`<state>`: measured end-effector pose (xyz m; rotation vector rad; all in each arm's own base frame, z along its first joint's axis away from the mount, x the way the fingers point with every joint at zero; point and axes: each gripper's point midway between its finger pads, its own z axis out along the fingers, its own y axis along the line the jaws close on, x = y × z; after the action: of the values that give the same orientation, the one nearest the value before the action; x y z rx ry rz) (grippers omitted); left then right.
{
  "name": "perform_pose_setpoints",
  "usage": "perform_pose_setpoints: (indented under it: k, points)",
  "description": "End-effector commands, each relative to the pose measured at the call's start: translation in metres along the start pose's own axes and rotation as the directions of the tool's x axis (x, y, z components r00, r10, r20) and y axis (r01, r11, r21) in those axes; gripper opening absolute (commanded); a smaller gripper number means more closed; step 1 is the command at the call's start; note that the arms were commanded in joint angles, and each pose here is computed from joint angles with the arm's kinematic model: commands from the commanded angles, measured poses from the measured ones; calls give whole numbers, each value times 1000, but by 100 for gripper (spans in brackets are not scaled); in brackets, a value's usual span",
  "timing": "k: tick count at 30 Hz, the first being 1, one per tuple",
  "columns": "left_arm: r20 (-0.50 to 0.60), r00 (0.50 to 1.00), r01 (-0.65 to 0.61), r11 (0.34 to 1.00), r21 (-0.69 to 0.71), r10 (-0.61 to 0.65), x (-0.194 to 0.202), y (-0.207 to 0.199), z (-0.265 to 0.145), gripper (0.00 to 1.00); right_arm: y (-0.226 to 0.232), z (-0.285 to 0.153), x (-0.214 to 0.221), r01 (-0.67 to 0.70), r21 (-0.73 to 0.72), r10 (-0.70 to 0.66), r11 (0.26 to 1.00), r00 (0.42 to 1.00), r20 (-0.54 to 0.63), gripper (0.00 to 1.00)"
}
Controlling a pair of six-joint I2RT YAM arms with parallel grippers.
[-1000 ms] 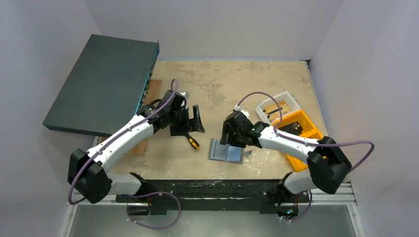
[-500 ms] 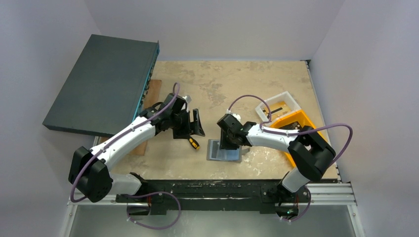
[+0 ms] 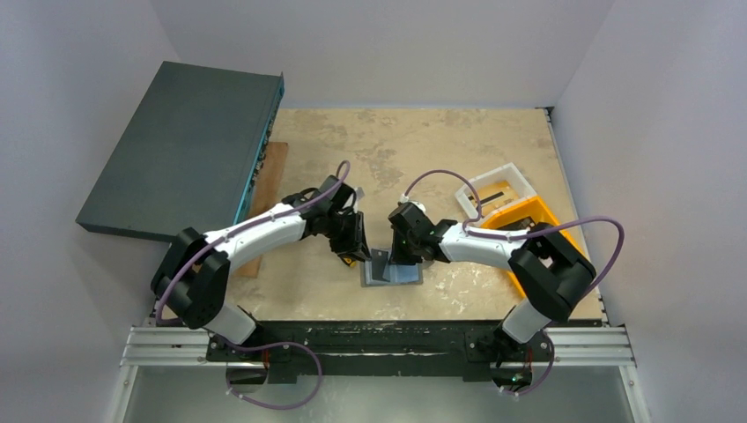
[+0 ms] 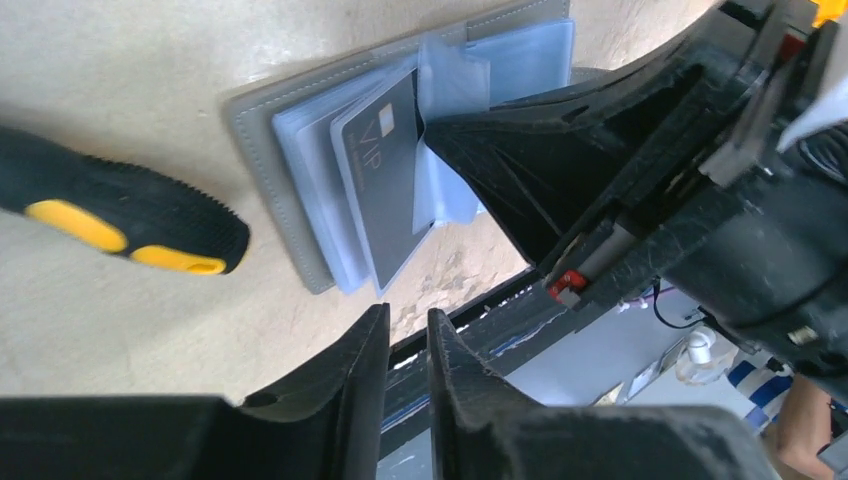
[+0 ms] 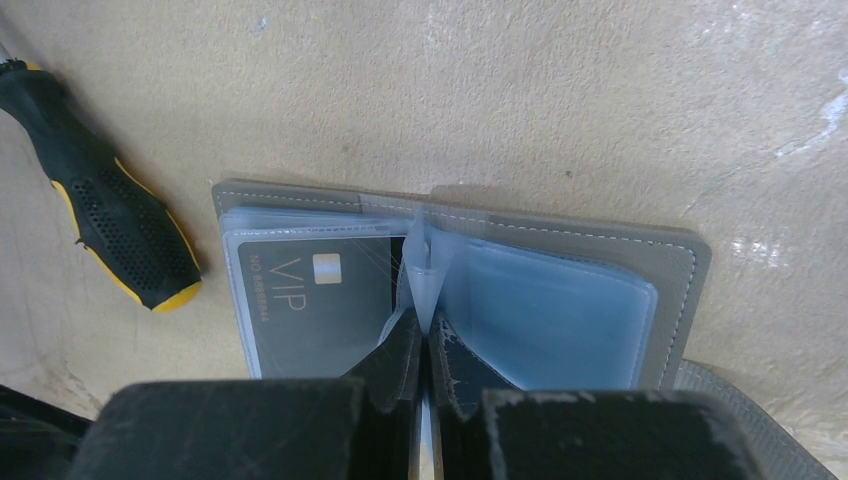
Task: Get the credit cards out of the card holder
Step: Remove the credit card from the card holder.
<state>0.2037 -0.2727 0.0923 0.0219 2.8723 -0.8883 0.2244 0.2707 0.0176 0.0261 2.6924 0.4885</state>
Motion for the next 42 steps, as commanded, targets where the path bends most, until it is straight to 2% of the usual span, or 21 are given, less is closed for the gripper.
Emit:
perform_pose_setpoints:
  k: [1, 6, 9, 16, 24, 34, 42]
  points:
    - [0, 999, -33, 997, 73, 33, -9, -30, 12, 16, -11, 7, 9, 10, 9, -9, 1000, 1000, -20, 0]
    - [-10, 1000, -12, 1000, 20, 12, -17, -22, 33, 6, -7, 2, 8, 0, -27, 0, 1000, 1000, -11, 0]
    - [-22, 1000, 1, 1000, -18, -1, -17, -12, 44, 0, -5, -5, 2, -7, -44, 7, 999, 1000, 6, 4]
    - [-44, 999, 26, 996, -91, -30, -15, 9, 65, 0, 4, -24, -12, -4, -81, 8, 997, 999, 41, 13]
    - [-48, 998, 25, 990, -141, -32, -14, 19, 68, 0, 1, -28, -12, 3, -67, -1, 998, 999, 42, 20]
    - [-48, 998, 22, 986, -167, -30, -14, 23, 66, 0, -23, -30, -10, 10, 37, -12, 999, 999, 45, 20]
    - [-46, 999, 21, 985, -174, -29, -14, 24, 65, 0, -32, -38, -10, -1, 50, -2, 999, 998, 59, 20]
